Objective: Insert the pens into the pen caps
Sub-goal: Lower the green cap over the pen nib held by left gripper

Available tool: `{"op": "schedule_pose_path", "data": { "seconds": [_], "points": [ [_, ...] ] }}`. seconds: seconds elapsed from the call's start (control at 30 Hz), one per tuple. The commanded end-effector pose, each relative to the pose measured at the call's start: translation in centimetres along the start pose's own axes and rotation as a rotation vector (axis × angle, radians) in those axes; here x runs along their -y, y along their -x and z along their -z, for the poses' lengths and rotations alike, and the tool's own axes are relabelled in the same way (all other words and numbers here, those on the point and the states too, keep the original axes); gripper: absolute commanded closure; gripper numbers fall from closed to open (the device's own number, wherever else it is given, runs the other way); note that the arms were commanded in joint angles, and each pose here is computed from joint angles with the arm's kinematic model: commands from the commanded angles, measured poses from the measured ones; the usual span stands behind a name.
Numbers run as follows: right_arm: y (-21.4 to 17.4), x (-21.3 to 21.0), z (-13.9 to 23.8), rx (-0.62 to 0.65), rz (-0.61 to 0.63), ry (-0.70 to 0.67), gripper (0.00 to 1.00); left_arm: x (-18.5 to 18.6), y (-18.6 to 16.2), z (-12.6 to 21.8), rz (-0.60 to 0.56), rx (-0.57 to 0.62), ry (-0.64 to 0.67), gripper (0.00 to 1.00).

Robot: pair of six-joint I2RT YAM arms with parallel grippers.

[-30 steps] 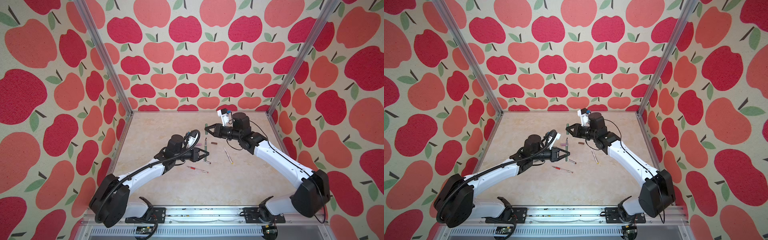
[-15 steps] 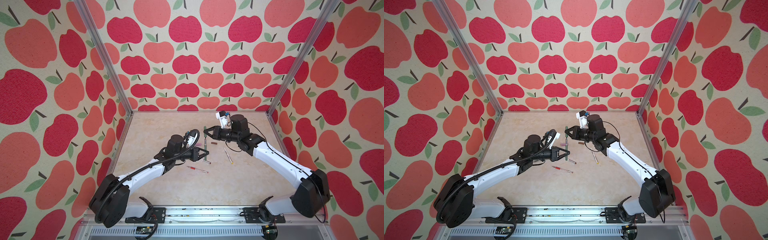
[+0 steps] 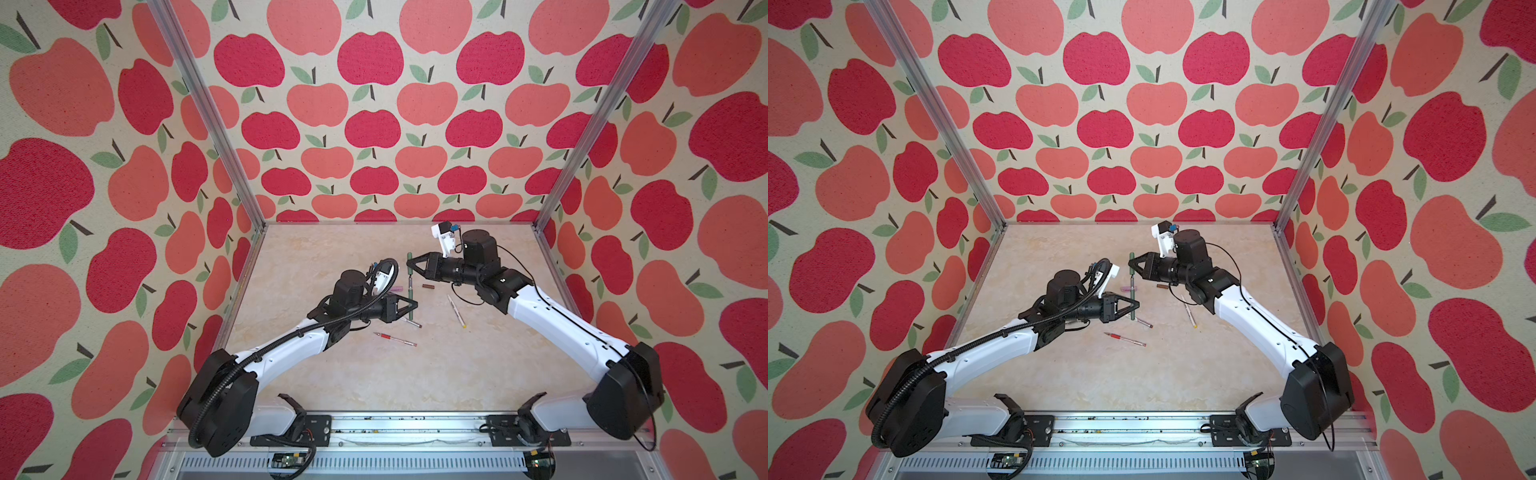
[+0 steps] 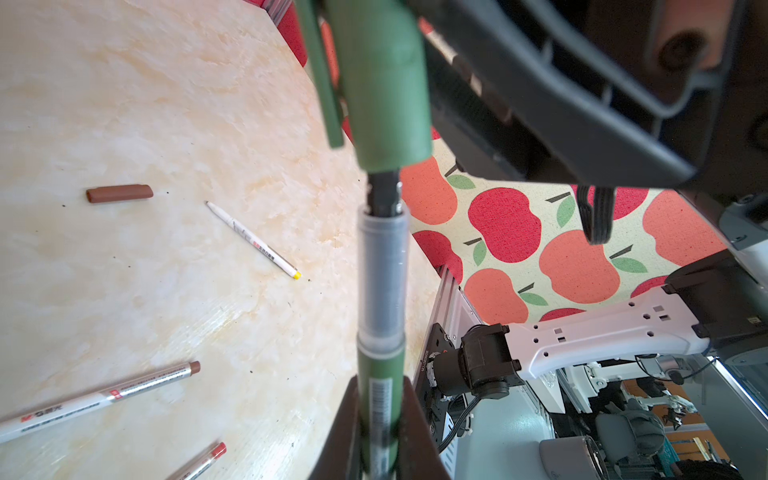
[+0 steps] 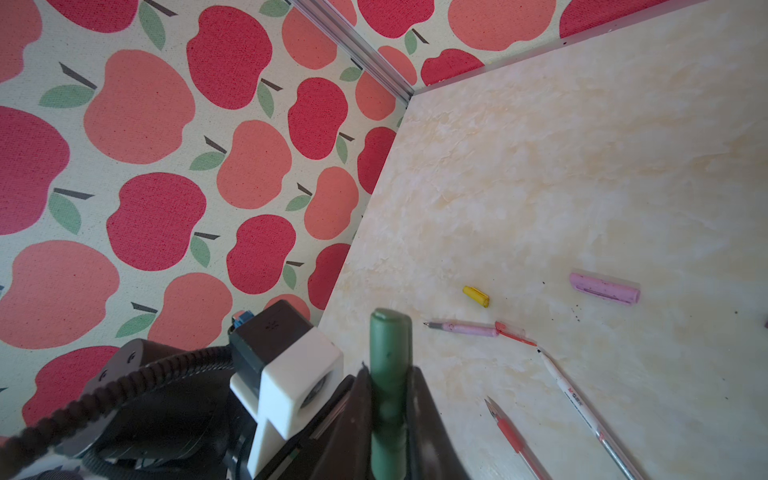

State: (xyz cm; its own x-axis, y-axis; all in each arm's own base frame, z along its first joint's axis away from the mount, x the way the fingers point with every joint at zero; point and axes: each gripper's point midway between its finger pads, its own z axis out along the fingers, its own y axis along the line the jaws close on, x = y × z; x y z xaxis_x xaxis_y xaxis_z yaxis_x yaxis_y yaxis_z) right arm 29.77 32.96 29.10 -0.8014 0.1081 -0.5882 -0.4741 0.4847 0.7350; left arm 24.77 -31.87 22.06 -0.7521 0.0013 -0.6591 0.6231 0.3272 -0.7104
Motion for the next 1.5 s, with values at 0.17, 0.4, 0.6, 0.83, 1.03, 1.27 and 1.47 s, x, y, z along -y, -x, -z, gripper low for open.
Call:
{"op": "schedule_pose_path", "data": {
  "seconds": [0.17, 0.4, 0.6, 0.83, 1.03, 1.27, 1.47],
  "points": [
    [-1.3, -0.2, 0.6, -0.012, 0.013, -0.014, 0.85, 0.6, 1.1, 0.8, -0.024, 0.055, -0.002, 1.0],
    [-1.8, -0.7, 0.3, -0.025, 0.012, 0.001, 0.85, 0.4, 1.1, 0.9, -0.024, 0.062, 0.005, 1.0],
    [-2.1, -1.4, 0.1, -0.033, 0.014, 0.018, 0.85, 0.3, 1.1, 1.0, -0.025, 0.065, 0.005, 1.0],
    [-3.1, -1.7, -0.2, -0.052, 0.023, 0.015, 0.85, 0.3, 1.4, 1.5, -0.03, 0.089, 0.014, 1.0],
    [-4.6, -2.0, -0.5, -0.101, 0.073, 0.003, 0.85, 0.6, 2.5, 2.4, -0.049, 0.114, 0.011, 1.0],
    [-5.4, -3.9, -0.5, -0.108, 0.142, 0.083, 0.84, 1.0, 3.5, 3.5, -0.07, 0.144, 0.009, 1.0],
    [-5.8, -4.7, -0.6, -0.117, 0.133, 0.129, 0.84, 1.2, 4.2, 4.3, -0.101, 0.163, 0.02, 1.0]
  ]
}}
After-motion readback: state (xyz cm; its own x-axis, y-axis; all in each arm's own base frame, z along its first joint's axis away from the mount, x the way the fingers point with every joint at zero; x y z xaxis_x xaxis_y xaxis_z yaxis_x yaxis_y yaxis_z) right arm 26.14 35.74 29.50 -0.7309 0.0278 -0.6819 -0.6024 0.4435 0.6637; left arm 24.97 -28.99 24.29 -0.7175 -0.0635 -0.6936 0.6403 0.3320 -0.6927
